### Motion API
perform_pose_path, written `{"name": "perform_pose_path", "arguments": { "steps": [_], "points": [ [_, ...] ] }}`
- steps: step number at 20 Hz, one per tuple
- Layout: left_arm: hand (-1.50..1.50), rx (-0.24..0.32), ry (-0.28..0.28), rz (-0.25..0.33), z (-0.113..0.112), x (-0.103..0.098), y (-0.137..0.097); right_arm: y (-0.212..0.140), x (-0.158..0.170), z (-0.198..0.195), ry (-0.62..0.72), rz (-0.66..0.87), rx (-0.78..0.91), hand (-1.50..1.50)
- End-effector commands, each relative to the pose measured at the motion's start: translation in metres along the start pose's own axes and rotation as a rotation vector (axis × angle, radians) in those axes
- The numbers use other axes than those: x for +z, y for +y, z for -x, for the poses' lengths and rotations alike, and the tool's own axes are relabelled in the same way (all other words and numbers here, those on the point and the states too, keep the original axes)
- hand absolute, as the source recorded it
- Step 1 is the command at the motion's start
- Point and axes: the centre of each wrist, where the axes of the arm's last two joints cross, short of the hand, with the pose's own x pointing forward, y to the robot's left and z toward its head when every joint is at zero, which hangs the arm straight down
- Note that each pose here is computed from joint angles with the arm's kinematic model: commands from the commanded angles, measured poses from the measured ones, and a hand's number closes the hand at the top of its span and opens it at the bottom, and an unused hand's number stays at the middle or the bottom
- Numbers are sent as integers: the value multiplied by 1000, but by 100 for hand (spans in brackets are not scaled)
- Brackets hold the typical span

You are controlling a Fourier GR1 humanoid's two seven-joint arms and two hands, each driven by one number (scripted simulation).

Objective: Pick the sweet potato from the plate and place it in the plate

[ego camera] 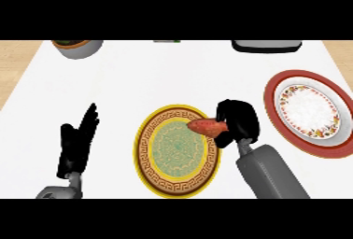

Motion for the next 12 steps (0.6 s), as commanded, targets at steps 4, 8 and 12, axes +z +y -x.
{"name": "perform_pose_path", "arguments": {
  "steps": [4,8,12],
  "points": [
    [0,-21,0,1,-6,-6,2,-54,-36,56,-13,168,-21,150],
    [0,16,15,1,9,-6,14,-88,-22,49,-27,317,-95,150],
    [0,0,0,-4,-17,4,9,-109,-12,38,71,553,-113,150]
  ]
}}
